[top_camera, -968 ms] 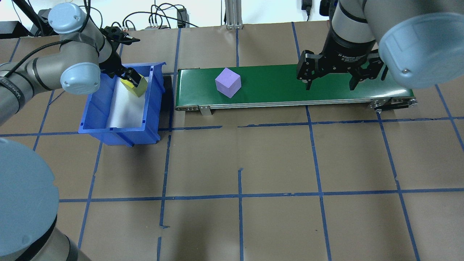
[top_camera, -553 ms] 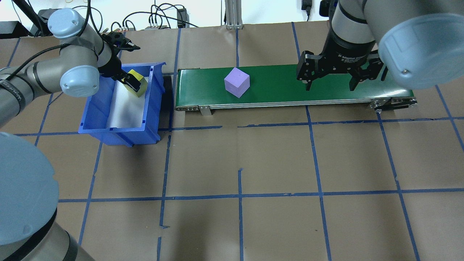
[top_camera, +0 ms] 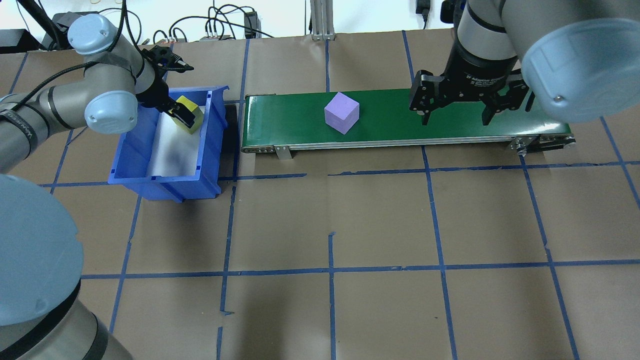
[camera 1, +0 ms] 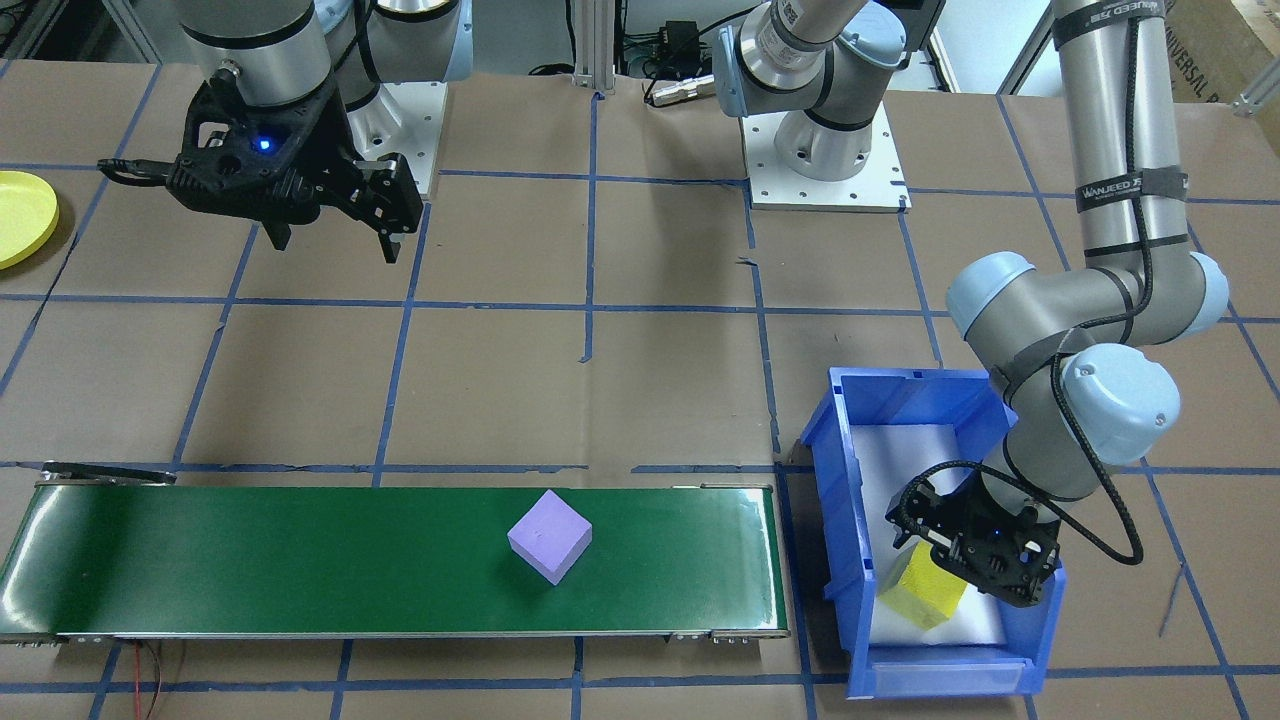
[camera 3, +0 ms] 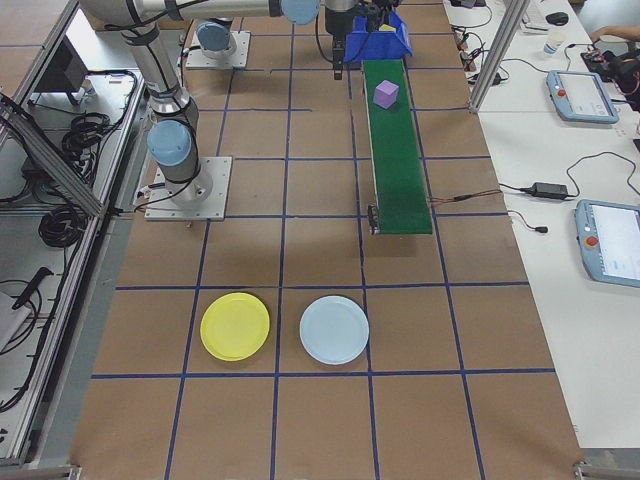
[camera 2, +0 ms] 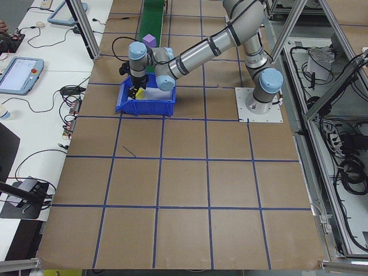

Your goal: Move block left to right into plate

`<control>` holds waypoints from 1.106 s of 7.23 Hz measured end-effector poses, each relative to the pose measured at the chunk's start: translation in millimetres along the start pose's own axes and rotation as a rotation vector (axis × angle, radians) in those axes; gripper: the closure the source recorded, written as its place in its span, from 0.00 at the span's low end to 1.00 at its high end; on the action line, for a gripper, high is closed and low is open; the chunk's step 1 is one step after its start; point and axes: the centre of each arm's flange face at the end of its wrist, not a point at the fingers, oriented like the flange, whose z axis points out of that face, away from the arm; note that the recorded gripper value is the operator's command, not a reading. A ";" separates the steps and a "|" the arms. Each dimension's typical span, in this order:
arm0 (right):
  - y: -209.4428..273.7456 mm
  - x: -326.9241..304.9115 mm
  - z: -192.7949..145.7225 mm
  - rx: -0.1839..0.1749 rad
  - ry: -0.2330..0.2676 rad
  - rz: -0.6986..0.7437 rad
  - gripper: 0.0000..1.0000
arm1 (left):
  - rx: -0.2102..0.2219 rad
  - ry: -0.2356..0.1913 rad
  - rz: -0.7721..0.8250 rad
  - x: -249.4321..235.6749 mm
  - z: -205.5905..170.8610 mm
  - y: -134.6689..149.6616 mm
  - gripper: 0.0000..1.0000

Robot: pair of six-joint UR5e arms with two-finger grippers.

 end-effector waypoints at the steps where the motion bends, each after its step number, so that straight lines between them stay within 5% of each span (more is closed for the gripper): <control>1: 0.0 0.0 0.1 0.000 0.000 0.000 0.00 | -0.003 0.003 -0.002 -0.6 2.7 0.0 0.00; 3: 0.0 0.0 0.3 -0.001 0.000 0.000 0.00 | 0.012 0.029 -0.006 1.0 9.3 -1.7 0.43; 4: 0.0 0.0 0.4 -0.002 0.001 0.000 0.00 | 0.023 0.037 -0.009 1.6 10.0 -3.1 0.50; 6: -5.7 2.9 -1.4 0.000 0.001 0.007 0.00 | 0.057 0.015 -0.007 -0.8 -0.4 -7.4 0.51; 8: -26.3 6.8 4.9 0.015 -0.005 0.008 0.00 | 0.128 -0.043 -0.004 1.0 -53.5 -10.8 0.51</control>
